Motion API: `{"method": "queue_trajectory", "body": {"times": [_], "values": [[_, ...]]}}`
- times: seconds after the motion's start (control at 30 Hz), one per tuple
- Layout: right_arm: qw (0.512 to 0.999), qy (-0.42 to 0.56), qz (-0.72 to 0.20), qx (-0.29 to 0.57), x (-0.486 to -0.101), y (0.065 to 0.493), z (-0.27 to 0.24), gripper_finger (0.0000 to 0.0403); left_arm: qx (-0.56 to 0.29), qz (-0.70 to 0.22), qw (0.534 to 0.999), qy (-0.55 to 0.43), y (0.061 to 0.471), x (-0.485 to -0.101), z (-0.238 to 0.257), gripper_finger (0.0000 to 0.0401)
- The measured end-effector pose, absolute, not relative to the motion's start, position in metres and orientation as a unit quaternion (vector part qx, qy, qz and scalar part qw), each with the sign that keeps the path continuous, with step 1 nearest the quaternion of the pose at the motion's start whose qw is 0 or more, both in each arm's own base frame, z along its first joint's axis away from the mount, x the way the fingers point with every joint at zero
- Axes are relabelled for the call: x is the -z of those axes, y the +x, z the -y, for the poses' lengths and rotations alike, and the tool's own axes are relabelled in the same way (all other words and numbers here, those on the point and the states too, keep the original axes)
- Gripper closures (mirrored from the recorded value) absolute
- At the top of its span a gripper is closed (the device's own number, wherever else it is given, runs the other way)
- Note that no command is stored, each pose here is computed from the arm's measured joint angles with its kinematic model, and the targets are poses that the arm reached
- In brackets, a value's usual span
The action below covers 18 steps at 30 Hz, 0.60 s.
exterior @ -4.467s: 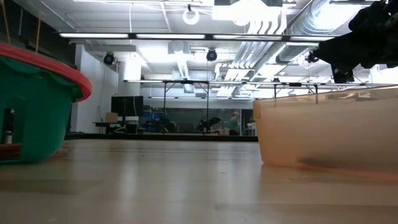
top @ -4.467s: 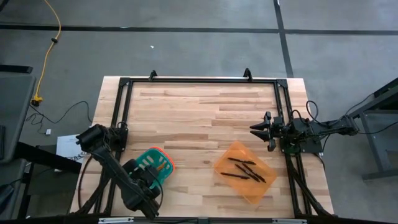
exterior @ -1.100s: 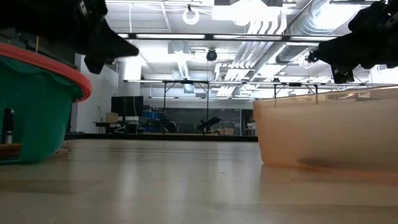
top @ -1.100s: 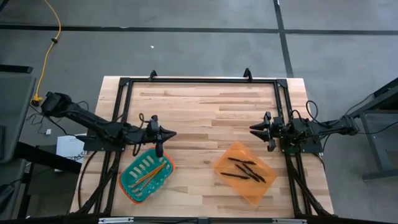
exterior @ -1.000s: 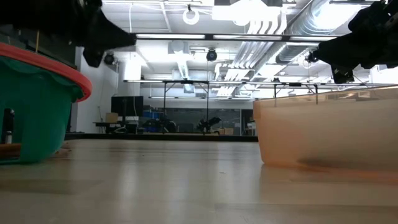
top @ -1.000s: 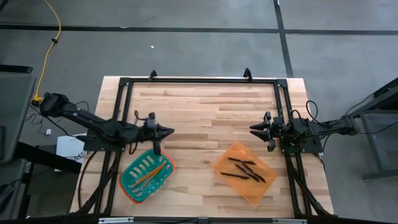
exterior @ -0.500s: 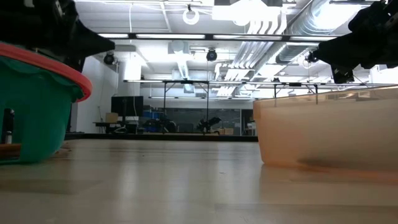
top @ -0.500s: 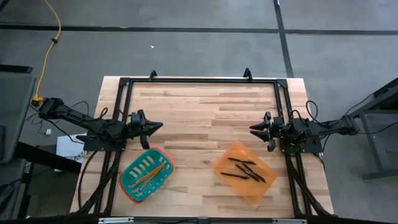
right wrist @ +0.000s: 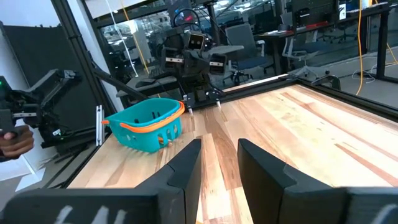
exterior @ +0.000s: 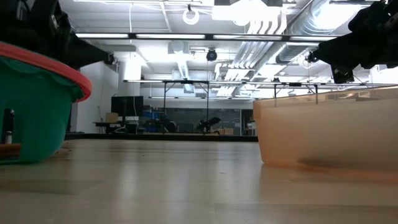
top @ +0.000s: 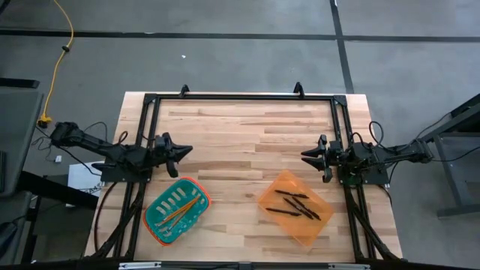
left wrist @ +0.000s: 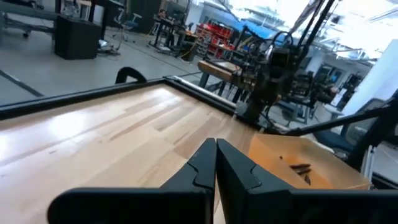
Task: Sort pens & pencils
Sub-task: Return to Home Position
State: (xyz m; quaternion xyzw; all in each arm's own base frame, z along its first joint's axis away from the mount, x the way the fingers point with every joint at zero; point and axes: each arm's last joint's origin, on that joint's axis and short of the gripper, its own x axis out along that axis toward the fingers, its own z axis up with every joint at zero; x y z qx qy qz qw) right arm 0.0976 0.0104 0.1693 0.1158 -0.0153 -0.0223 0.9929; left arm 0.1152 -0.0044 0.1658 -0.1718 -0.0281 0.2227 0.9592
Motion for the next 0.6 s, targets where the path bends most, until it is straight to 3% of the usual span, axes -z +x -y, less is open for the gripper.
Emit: {"method": "queue_trajectory", "body": {"times": [0.6], "values": [[0.993,0.116,0.015,0.022,-0.1693,0.0976,-0.0104,0.0306,-0.261,-0.006,0.953,-0.153,0.1132,-0.1577,0.0026,0.0401]]}}
